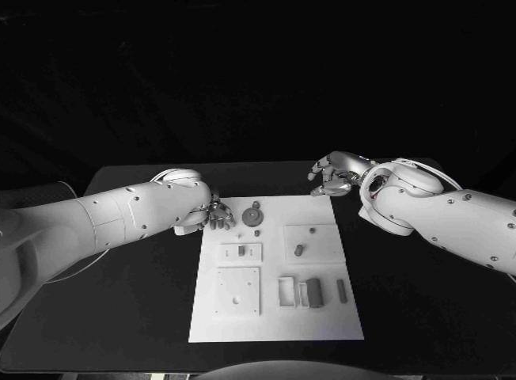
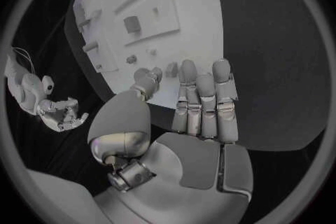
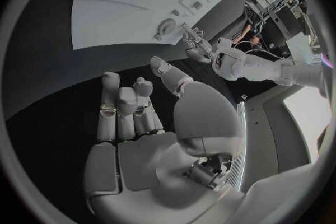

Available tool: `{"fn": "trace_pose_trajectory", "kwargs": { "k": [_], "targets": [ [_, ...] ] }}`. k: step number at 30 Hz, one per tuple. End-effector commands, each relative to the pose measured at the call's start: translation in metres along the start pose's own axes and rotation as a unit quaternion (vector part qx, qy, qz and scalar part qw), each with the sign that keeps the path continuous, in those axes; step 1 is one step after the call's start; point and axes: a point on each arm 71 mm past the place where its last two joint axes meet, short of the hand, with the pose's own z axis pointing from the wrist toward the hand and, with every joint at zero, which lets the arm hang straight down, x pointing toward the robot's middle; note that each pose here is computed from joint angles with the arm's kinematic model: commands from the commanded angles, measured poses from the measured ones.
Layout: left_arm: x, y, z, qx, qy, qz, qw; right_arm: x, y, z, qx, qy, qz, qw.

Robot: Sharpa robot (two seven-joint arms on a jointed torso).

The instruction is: Assemble the parts on the task board

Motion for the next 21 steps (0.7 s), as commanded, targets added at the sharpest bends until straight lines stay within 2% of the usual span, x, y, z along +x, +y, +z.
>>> {"fn": "trace_pose_trajectory", "kwargs": {
  "k": [1, 12, 21],
  "targets": [
    [0.0028, -0.0038, -0.0004, 0.009, 0.012, 0.002, 1.0, 0.0013, 0.0017, 0.0003, -0.003, 0.006, -0.005, 1.0],
    [0.0016, -0.0017, -0.0002, 0.005, 0.006, -0.002, 1.0, 0.0014, 0.0019, 0.0005, -0.003, 0.005, -0.005, 1.0],
    [0.0012, -0.0034, -0.0002, 0.013, 0.001, -0.02, 1.0, 0.0016, 0.0024, 0.0006, -0.004, 0.006, -0.005, 1.0]
  ]
}}
